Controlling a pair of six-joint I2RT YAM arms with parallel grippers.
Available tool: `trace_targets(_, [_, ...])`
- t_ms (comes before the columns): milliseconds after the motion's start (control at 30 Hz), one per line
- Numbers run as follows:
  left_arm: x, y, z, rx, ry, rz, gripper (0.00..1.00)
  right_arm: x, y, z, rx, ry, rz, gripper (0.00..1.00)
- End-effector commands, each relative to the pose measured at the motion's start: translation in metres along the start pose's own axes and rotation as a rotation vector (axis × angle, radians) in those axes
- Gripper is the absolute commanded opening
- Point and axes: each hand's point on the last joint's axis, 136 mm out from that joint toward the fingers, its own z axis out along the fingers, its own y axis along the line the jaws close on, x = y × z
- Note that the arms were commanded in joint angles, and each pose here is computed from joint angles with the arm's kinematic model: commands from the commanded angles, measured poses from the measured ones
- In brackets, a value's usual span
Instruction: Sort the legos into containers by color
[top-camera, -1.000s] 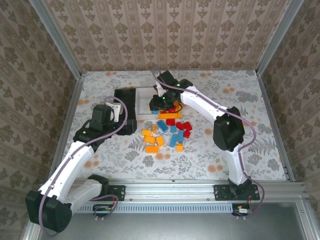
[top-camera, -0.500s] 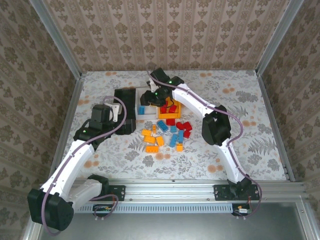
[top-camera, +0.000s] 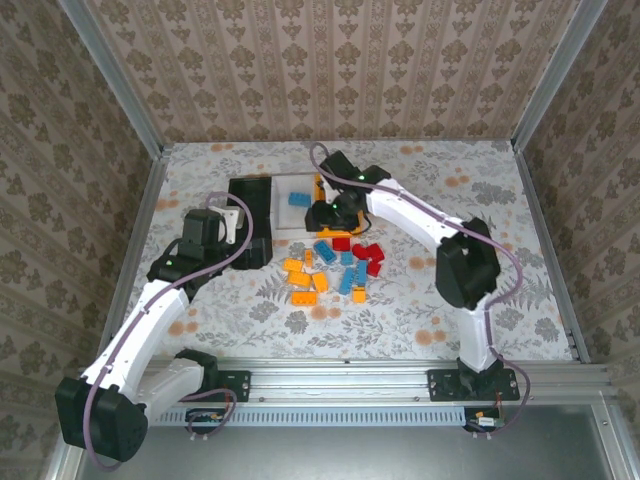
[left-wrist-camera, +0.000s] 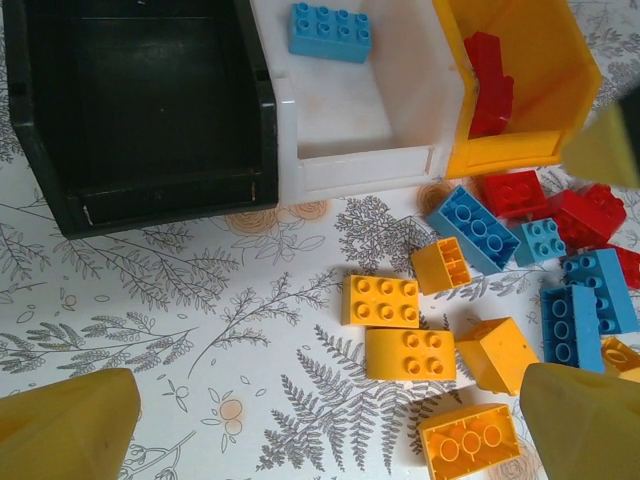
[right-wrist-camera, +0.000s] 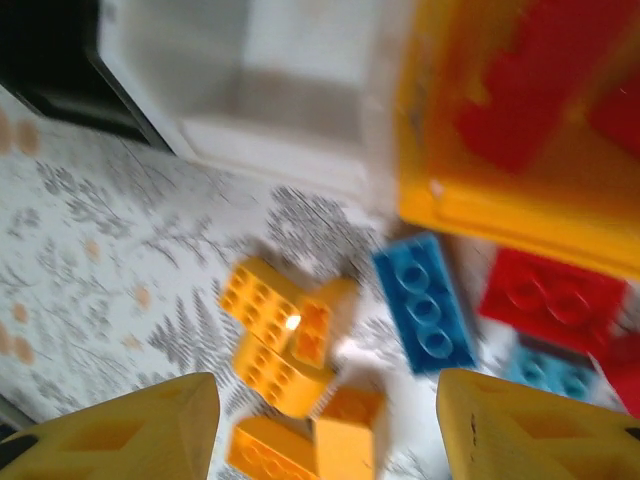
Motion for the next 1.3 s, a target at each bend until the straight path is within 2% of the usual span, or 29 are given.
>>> trace_targets(0, [0.002, -0.001, 0.004, 0.021, 0.006, -0.022, 1.0, 0.034, -0.036, -0.006, 0.152, 0.011, -0.01, 0.62])
trace_targets(100, [0.002, -0.002, 0.006, 0.029, 0.011, -0.024, 1.0, 0.061, -0.061, -0.001, 0.216, 0.041, 0.012, 0.63])
trace_targets(233, [0.003, -0.003, 0.007, 0.033, 0.016, -0.025, 1.0, 0.078, -0.081, 0.007, 0.279, 0.063, 0.025, 0.63])
trace_targets(733, [0.004, -0.003, 0.007, 0.029, 0.021, -0.019, 1.0, 0.082, -0.105, 0.035, 0.37, 0.104, 0.05, 0.5])
trace_targets(1267, [0.005, -0.002, 0.007, 0.028, 0.025, -0.021, 1.0, 0.089, -0.122, 0.044, 0.4, 0.137, 0.078, 0.44])
